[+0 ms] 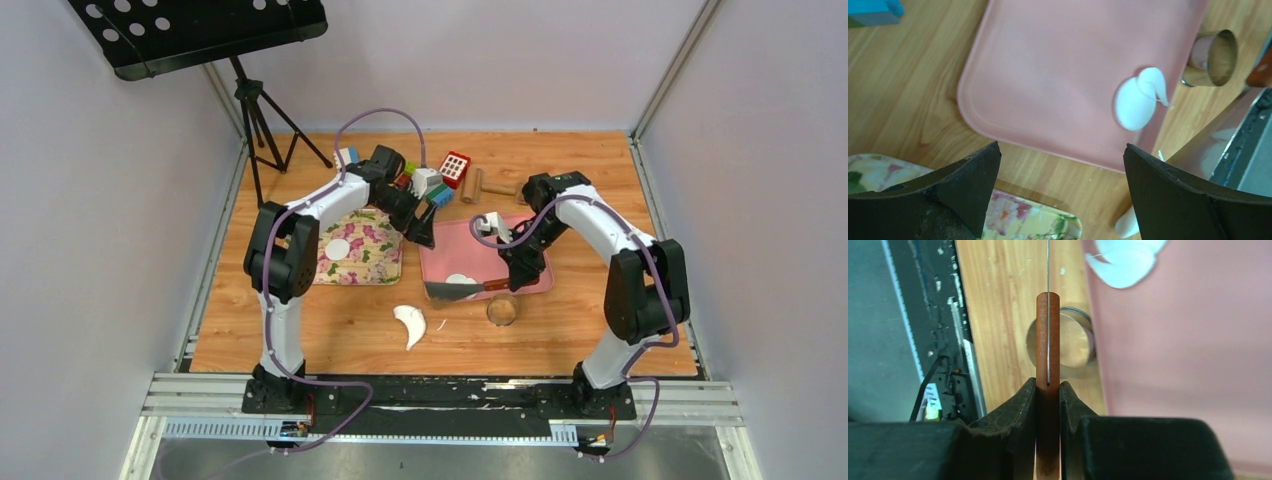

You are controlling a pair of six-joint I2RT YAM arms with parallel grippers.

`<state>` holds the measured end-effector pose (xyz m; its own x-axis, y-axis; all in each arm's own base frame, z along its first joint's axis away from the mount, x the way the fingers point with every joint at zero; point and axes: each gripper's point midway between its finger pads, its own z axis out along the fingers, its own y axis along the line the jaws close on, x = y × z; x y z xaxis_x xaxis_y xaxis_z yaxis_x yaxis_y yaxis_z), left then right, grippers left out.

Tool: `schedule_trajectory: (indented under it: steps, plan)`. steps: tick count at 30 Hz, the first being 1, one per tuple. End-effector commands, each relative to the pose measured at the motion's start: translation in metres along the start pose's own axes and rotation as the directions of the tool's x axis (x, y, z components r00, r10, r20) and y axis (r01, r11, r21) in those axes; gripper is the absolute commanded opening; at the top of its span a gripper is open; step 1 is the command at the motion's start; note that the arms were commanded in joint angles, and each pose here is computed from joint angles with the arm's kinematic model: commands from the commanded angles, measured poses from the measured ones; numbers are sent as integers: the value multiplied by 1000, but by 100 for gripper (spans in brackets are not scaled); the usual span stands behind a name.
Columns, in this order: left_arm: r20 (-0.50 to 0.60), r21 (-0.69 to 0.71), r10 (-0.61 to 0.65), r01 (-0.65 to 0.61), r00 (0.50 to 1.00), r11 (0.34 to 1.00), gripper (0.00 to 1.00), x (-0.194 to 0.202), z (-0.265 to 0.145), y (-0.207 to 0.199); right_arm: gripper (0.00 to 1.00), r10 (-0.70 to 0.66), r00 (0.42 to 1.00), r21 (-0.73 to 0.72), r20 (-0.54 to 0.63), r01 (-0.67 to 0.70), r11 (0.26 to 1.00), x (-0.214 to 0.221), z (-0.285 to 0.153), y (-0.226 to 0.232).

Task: Roll out the dumpling wrappers from the dough
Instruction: Remove the dumpling wrapper from the work surface.

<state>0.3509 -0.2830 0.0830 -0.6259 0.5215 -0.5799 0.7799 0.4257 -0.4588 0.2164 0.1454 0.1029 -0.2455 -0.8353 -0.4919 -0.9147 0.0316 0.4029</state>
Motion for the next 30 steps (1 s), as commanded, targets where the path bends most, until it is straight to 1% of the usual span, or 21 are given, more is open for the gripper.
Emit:
schedule_trajectory:
  steps: [1,6,9,12,16,20,24,30]
  plan:
    - [35,-114,45,-41,998,993,100,-12,-13,13,0,-8,998,214,65,-6,977,-26,-37,-22]
    - [-6,-137,59,-59,998,989,100,0,-5,14,0,15,997,339,73,-39,940,-18,-60,-26]
    - [-44,-180,100,-107,994,978,100,4,2,11,0,44,993,404,107,-83,911,-10,-78,-29]
    - [-100,-248,150,-171,984,953,100,7,9,11,0,84,987,453,140,-140,881,0,-93,-31]
    - [-142,-311,195,-231,970,922,100,4,17,11,0,88,990,509,113,-133,851,16,-97,-29]
    - [-152,-369,148,-195,977,909,100,-2,24,22,0,72,992,483,104,-114,868,24,-84,-18]
    - [-163,-446,114,-177,980,877,100,-5,28,39,0,74,994,507,78,-103,856,34,-81,-17]
    - [-148,-551,50,-125,988,825,100,-16,32,65,0,55,997,549,50,-74,832,38,-88,-11]
